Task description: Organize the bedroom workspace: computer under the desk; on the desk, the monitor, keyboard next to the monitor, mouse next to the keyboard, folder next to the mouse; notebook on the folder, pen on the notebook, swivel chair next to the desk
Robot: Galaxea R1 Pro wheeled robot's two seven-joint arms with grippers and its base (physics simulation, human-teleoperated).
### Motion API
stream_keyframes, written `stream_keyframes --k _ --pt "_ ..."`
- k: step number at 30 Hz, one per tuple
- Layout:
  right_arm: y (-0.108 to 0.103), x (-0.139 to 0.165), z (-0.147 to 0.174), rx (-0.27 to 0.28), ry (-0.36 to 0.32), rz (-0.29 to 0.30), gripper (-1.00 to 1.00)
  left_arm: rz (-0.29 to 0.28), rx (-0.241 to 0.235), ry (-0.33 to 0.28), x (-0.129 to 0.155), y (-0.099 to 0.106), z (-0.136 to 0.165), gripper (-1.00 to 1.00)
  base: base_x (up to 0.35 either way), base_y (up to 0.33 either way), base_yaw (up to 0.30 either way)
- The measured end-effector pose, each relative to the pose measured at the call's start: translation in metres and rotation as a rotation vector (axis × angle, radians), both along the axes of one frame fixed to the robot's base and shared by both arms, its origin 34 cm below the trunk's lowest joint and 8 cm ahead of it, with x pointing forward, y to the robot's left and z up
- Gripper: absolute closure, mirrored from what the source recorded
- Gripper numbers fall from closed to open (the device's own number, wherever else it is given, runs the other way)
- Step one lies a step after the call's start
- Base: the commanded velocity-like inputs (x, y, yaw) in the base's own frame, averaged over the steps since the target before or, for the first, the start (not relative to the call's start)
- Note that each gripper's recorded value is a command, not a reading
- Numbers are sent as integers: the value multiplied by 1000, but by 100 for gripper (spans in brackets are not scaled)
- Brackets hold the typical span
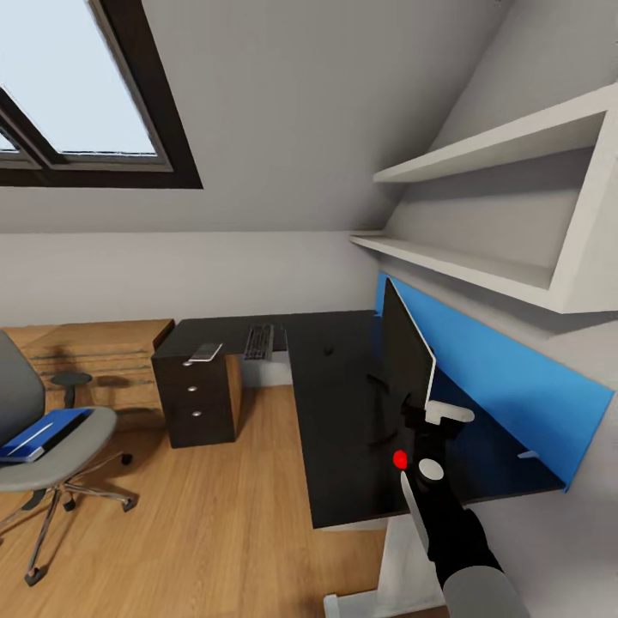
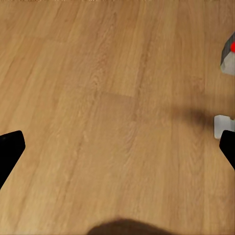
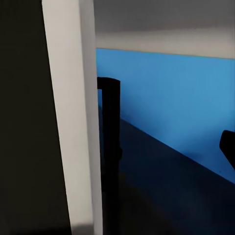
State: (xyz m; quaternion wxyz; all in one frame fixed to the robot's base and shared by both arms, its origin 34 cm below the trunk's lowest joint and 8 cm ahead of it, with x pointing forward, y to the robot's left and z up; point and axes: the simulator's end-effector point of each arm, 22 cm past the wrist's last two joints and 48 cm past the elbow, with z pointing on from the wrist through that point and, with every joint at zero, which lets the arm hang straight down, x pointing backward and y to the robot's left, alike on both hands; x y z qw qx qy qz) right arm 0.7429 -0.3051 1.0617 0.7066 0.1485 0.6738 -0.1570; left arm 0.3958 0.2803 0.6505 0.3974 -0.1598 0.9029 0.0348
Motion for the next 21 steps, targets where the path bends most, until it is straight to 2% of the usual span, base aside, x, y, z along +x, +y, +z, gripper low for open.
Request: stream_keyframes --k 10,21 --pt "1 -1 3 1 -5 2 -100 1 0 -6 2 0 2 -100 0 0 -25" --pt "1 -2 8 1 -13 3 -100 1 0 -15 4 0 4 -100 0 0 -122"
